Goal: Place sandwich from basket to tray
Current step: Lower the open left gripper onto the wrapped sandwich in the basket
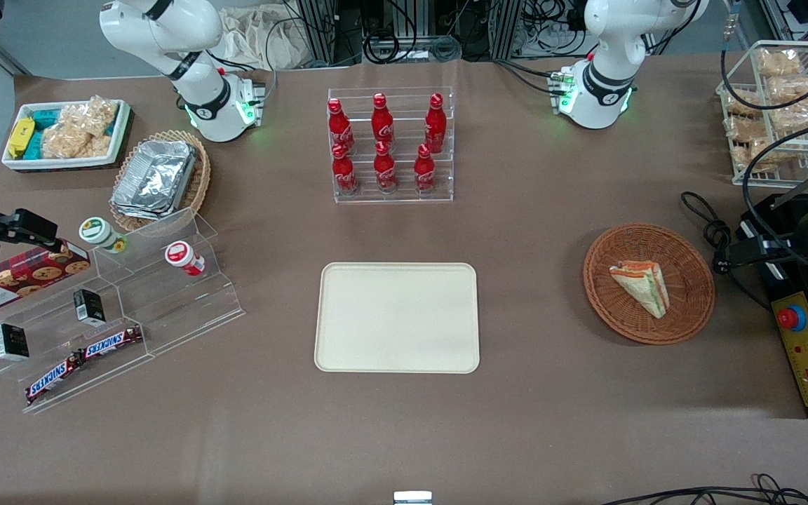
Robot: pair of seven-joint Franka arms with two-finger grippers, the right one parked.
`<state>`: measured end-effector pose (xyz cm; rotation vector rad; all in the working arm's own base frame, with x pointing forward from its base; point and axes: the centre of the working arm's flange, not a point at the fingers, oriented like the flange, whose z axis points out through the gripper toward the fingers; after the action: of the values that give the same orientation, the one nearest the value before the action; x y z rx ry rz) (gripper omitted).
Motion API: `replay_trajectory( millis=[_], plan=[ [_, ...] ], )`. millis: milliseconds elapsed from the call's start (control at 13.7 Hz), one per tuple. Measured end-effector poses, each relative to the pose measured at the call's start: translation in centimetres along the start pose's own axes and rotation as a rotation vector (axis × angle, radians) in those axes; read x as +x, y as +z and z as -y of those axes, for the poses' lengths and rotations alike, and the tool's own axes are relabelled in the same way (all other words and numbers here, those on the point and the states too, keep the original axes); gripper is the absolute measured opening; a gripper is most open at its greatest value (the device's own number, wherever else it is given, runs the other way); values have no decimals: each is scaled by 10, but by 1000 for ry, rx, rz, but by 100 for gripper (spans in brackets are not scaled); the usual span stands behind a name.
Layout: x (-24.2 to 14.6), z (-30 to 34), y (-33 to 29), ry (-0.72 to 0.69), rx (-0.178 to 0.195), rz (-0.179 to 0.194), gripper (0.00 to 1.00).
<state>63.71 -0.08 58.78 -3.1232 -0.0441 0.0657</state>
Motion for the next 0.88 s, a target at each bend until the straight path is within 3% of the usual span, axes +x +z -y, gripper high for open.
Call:
replay_trajectory(
  millis=[293, 732, 878],
  plan=[
    [0, 0, 2, 2, -1, 6, 100],
    [-3, -7, 75, 14, 8, 161, 100],
    [-3, -11, 113, 0, 11, 162, 99]
  ],
)
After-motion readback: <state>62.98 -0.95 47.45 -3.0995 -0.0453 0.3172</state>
